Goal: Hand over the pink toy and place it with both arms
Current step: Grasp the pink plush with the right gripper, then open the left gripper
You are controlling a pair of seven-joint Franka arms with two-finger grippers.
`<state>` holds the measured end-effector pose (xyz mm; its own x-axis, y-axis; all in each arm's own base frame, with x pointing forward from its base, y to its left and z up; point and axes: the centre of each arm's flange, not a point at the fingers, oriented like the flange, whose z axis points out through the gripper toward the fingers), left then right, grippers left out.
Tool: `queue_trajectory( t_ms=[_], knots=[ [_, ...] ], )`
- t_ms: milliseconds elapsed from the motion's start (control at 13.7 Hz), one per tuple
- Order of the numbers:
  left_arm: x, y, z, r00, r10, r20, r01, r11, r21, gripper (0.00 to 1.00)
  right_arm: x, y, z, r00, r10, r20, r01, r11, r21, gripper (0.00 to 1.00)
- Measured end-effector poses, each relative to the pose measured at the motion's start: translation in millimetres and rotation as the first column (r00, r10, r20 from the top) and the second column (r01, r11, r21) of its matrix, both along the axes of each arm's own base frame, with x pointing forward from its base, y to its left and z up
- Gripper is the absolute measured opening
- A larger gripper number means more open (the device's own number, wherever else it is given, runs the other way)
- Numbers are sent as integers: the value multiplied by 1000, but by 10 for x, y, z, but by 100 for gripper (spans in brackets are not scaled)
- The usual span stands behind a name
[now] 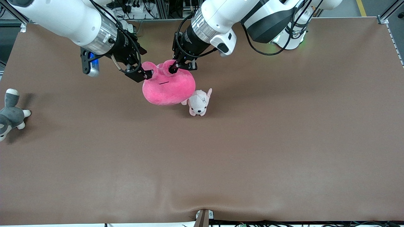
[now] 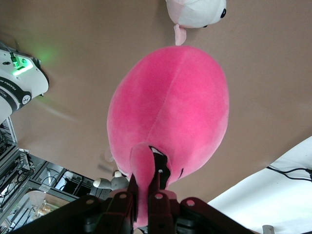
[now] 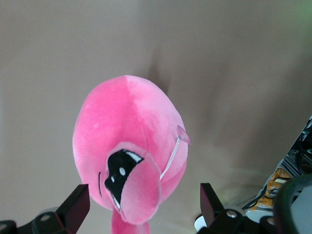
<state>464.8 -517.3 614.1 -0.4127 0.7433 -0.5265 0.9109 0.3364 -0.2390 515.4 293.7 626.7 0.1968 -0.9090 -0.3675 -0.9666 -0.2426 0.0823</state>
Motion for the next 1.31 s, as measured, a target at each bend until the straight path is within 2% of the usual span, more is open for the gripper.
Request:
queue_trajectory(
  t_ms=[292,438,511,803,876,1095,1168,1314],
  knots=[
    [3,2,0,1000,1,0,-1,1000,0,10,-25,59,-67,1000,12,3,-11,1000,-21,100],
    [4,3,-1,1000,1,0,-1,1000,0,10,-21,75,-62,1000,11,13,-10,1000,-19,81],
    [5,4,-1,1000,1,0,-1,1000,0,10,-11,76,-59,1000,7,20,-7,1000,-16,67],
    [18,14,-3,1000,4,1,-4,1000,1,10,10,78,-68,1000,0,31,0,1000,-11,25],
    [21,17,-4,1000,5,1,-5,1000,1,10,12,76,-68,999,-1,32,1,1000,-11,20],
    [39,25,-18,1000,7,-1,-7,1000,3,10,26,55,-66,999,-6,34,6,1000,-10,14],
    [50,31,-26,1000,9,-1,-9,1000,3,14,34,41,-66,999,-9,34,9,1000,-10,12],
    [79,50,-38,1000,14,-2,-14,1000,4,32,70,-21,-67,999,-20,35,21,1000,-13,12]
  ],
)
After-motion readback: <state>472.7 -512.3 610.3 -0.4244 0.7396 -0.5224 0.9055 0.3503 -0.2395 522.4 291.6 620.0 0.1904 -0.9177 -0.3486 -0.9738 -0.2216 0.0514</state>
